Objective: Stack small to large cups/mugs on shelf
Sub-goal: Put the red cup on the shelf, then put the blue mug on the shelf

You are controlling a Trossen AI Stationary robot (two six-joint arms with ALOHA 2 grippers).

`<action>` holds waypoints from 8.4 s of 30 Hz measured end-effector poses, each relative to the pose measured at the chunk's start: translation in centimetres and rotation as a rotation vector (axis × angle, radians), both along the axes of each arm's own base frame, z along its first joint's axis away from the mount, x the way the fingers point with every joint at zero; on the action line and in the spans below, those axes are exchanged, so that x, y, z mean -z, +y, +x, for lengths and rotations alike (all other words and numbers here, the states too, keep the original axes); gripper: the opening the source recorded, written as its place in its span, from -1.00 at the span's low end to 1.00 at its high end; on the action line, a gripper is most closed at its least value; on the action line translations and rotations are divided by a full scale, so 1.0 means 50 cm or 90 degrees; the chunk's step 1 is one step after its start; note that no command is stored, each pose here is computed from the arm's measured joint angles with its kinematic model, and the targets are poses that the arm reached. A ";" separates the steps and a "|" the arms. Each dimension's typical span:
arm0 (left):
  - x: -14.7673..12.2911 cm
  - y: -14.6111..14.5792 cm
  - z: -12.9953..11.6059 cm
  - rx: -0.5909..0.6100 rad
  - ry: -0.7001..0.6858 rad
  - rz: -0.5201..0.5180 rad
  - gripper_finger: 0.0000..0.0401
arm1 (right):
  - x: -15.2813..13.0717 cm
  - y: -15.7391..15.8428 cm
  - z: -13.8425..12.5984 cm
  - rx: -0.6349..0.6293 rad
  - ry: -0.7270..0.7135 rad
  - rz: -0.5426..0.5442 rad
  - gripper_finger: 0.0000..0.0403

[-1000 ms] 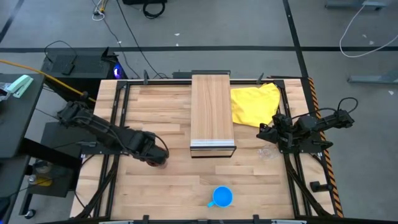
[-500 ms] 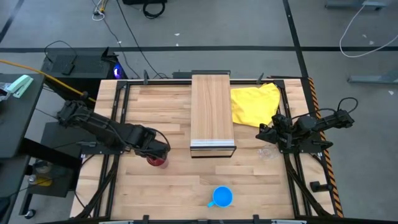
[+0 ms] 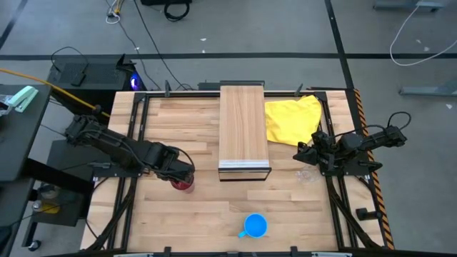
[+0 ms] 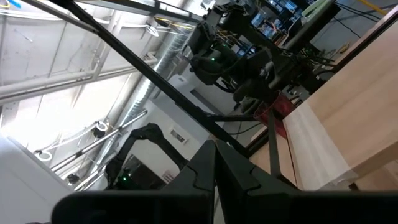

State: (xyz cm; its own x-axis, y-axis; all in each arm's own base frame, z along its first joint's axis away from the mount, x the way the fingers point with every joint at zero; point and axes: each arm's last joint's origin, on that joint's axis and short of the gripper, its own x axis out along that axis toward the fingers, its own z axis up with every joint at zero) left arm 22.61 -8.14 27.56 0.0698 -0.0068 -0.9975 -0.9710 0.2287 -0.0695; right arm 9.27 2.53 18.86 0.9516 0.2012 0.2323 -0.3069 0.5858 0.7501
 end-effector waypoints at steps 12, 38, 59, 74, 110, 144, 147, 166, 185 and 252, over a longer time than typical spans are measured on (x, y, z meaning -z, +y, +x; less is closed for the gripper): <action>-0.125 0.073 0.015 0.062 -0.111 0.041 -0.93 | 0.001 0.000 0.000 0.000 0.004 -0.001 -0.92; -0.372 0.222 0.075 0.169 -0.326 0.255 -0.94 | 0.003 -0.009 0.002 0.098 0.017 0.037 -0.92; -0.327 0.223 0.233 0.292 -0.314 0.127 -0.94 | -0.108 -0.018 0.012 0.234 0.313 -0.256 -0.99; -0.302 0.213 0.257 0.290 -0.289 0.103 -0.94 | -0.110 -0.008 0.143 0.186 0.316 -0.297 -1.00; -0.270 0.212 0.289 0.338 -0.260 0.120 -0.88 | -0.093 -0.013 0.292 0.118 0.378 -0.344 -1.00; -0.281 0.230 0.305 0.349 -0.333 0.125 -0.37 | -0.088 -0.015 0.285 0.121 0.405 -0.350 -1.00; -0.282 0.233 0.304 0.348 -0.334 0.125 -0.33 | -0.087 -0.015 0.284 0.121 0.407 -0.351 -1.00; -0.330 0.259 0.191 0.298 -0.227 0.183 -0.33 | -0.086 -0.016 0.280 0.120 0.422 -0.338 -1.00; -0.142 0.140 0.205 0.340 -0.244 0.278 -0.53 | -0.110 -0.029 0.245 0.159 0.428 -0.326 -1.00; -0.110 0.130 0.164 0.301 -0.293 0.202 -0.63 | -0.192 -0.012 0.181 0.059 0.276 -0.143 -0.99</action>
State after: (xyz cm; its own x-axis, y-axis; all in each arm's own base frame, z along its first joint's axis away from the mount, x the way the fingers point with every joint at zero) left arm 30.83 -1.66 33.08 0.5433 0.1444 -0.8270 -0.6516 0.6936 -0.3070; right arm 18.34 1.94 28.47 0.9671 0.1110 -0.2291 0.0667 0.7579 0.6489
